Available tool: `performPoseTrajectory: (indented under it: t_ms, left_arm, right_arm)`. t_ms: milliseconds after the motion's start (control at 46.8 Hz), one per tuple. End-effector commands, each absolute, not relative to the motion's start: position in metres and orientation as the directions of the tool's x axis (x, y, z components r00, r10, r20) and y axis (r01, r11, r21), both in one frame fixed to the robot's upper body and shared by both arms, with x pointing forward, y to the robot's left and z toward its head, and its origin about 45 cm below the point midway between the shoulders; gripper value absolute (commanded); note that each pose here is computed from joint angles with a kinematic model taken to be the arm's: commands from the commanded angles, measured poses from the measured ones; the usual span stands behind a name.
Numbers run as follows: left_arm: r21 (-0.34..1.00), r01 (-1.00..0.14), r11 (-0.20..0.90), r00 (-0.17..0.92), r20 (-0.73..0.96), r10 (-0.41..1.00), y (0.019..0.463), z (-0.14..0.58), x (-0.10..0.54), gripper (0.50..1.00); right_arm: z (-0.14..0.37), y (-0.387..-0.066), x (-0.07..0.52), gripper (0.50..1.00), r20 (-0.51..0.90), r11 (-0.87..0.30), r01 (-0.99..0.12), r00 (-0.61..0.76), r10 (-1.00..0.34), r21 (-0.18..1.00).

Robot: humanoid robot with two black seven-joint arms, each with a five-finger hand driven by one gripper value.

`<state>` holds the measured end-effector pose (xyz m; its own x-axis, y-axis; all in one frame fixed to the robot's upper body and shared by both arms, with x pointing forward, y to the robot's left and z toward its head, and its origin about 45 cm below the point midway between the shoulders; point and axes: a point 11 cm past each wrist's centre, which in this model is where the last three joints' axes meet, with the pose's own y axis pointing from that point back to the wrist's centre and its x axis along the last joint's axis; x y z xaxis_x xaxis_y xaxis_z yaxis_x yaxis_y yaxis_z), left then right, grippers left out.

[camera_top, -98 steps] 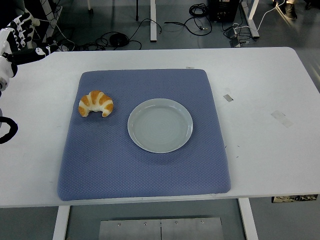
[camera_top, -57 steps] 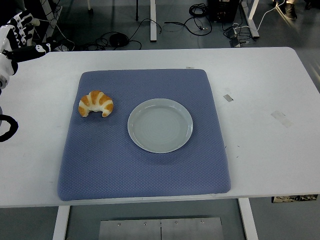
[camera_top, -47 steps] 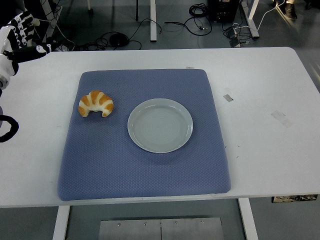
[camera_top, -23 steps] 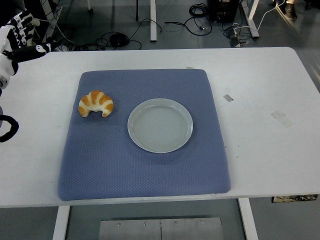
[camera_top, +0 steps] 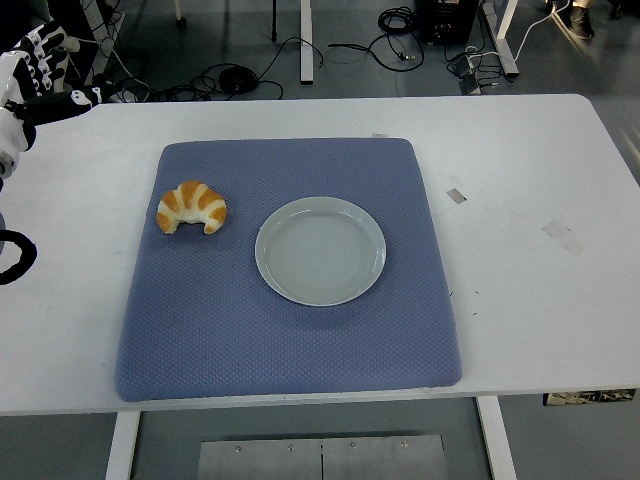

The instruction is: Place the bread on the plate

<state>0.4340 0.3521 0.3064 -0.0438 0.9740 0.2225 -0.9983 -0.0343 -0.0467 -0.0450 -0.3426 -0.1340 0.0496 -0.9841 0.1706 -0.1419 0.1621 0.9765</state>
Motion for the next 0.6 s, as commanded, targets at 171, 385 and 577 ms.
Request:
performPoseTrajectory:
  t_ms: [171, 385, 577]
  left_arm:
    - [-0.048, -0.998, -0.035, -0.045, 0.221, 0.974, 0.3524, 0.3077, 0.4344, 0.978]
    - [-0.043, -0.998, -0.037, -0.046, 0.218, 0.975, 0.3526, 0.3079, 0.4345, 0.977]
    - [-0.018, -0.999, -0.038, -0.041, 0.215, 0.976, 0.3513, 0.3081, 0.4356, 0.978]
  right_arm:
    - [-0.134, -0.3426, -0.045, 1.0, 0.171, 0.162, -0.142, 0.05, -0.984, 0.977]
    - [-0.134, -0.3426, -0.045, 1.0, 0.171, 0.162, -0.142, 0.05, -0.984, 0.977]
    - [-0.134, -0.3426, -0.045, 1.0, 0.171, 0.162, -0.142, 0.05, -0.984, 0.977]
